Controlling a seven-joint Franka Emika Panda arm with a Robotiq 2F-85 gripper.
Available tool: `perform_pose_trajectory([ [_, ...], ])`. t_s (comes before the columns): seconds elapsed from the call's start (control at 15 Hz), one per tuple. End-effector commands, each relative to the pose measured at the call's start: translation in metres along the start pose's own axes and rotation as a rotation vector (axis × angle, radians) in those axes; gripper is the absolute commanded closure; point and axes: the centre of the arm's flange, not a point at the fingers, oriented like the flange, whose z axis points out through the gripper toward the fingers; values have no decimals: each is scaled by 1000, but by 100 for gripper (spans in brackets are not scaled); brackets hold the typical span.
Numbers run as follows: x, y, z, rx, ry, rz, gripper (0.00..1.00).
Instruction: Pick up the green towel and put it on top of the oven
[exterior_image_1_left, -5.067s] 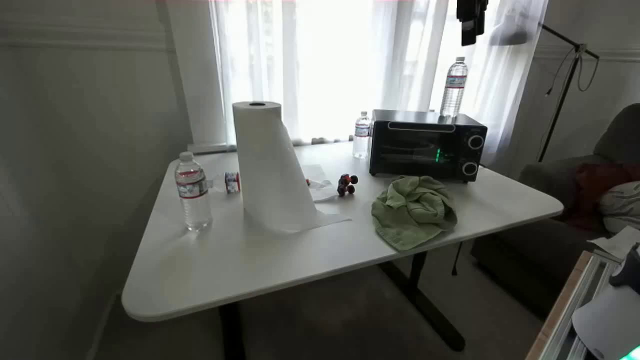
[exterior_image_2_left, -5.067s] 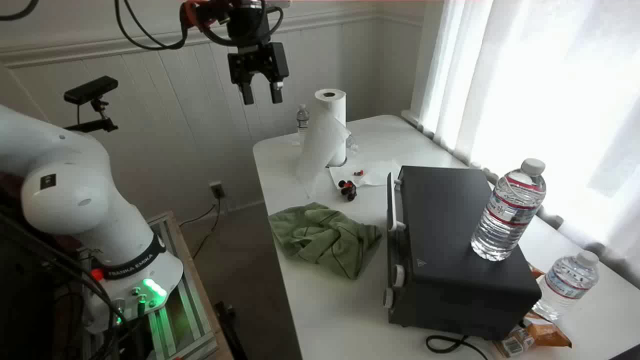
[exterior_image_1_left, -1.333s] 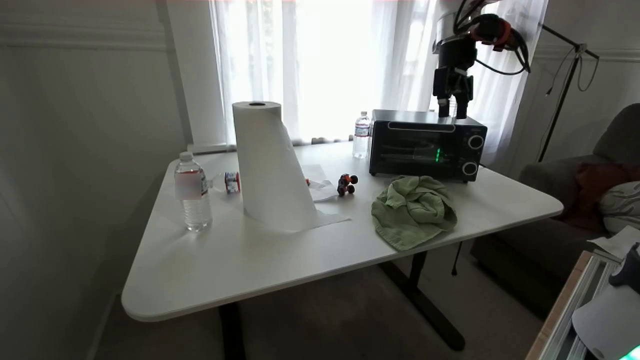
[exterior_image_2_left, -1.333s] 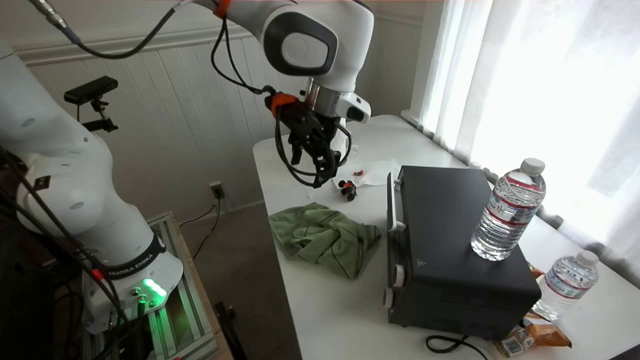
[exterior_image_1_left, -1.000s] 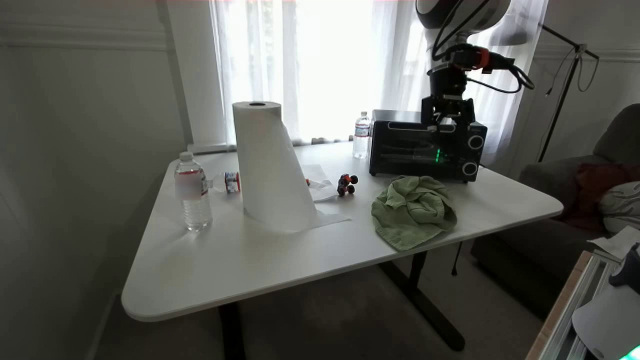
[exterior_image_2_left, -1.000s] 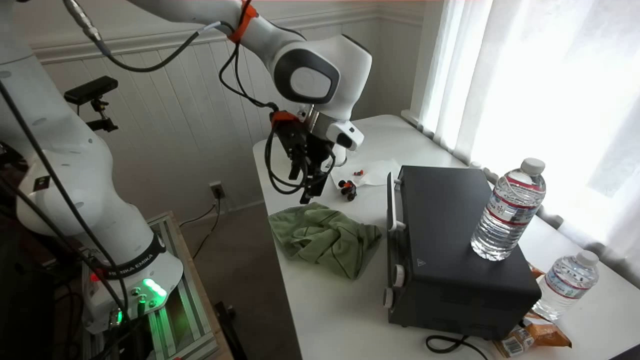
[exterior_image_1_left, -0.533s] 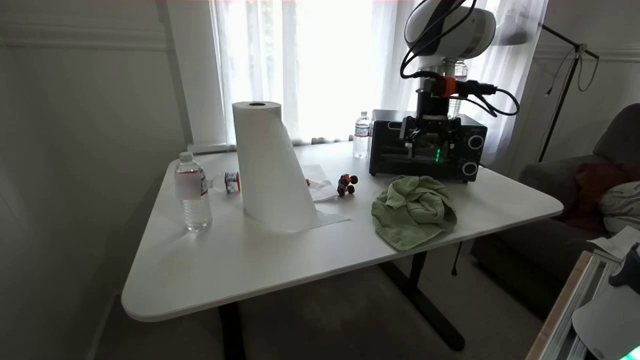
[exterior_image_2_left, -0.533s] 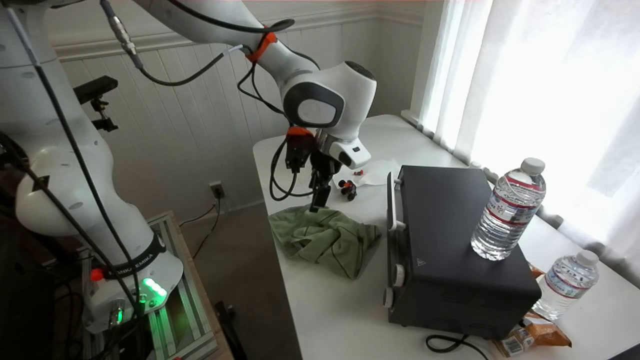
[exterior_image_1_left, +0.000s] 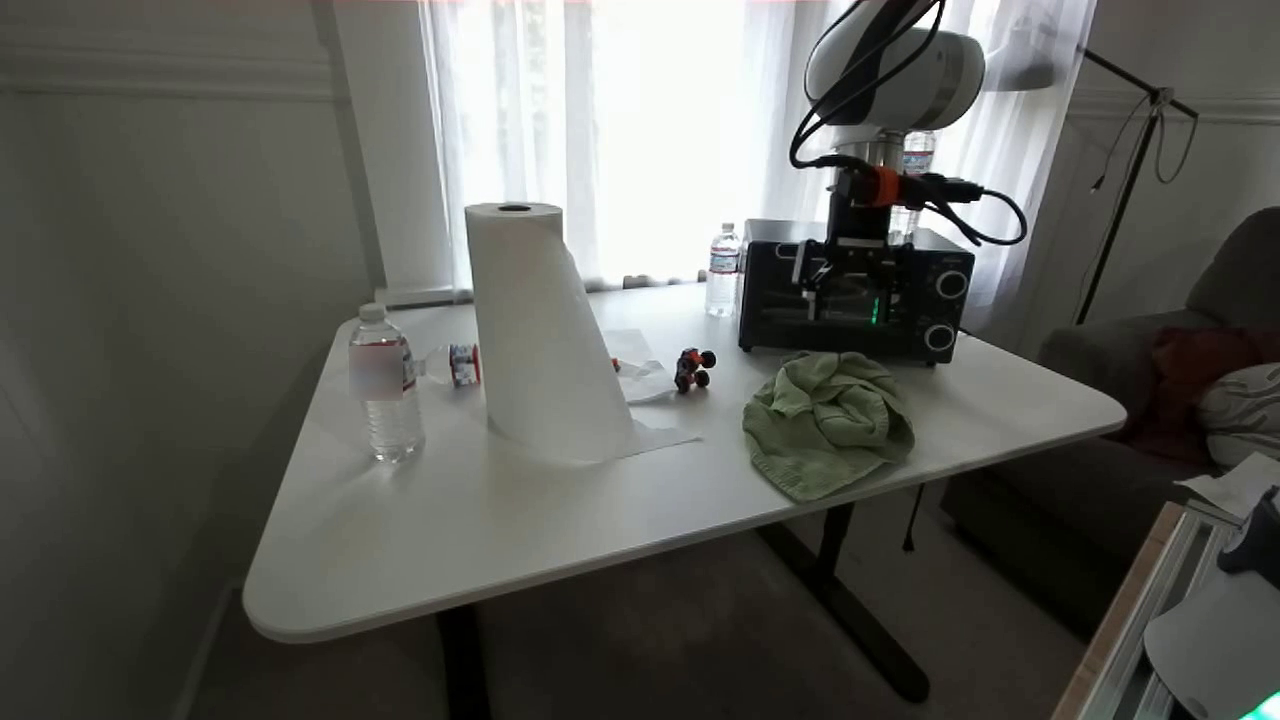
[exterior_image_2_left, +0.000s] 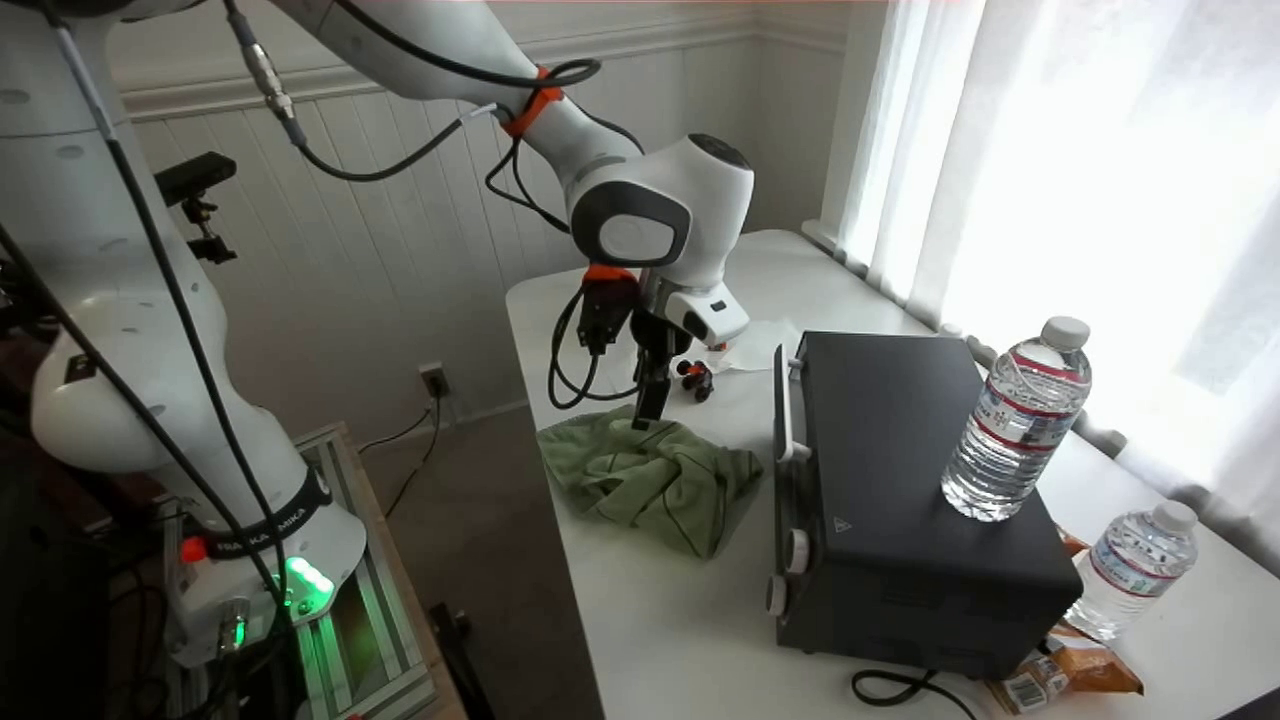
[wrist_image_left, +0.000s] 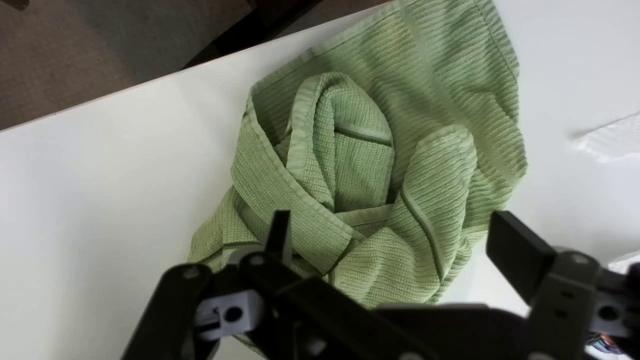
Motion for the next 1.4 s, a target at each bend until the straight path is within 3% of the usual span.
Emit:
perform_pose_trajectory([
  [0.0, 5, -4, 6, -5, -11, -4, 0],
  [0.93, 66, -11, 67, 1, 162, 261, 0],
  [1.0, 68, -11, 68, 3, 168, 268, 21],
  [1.33, 72, -12, 68, 4, 188, 290, 56],
])
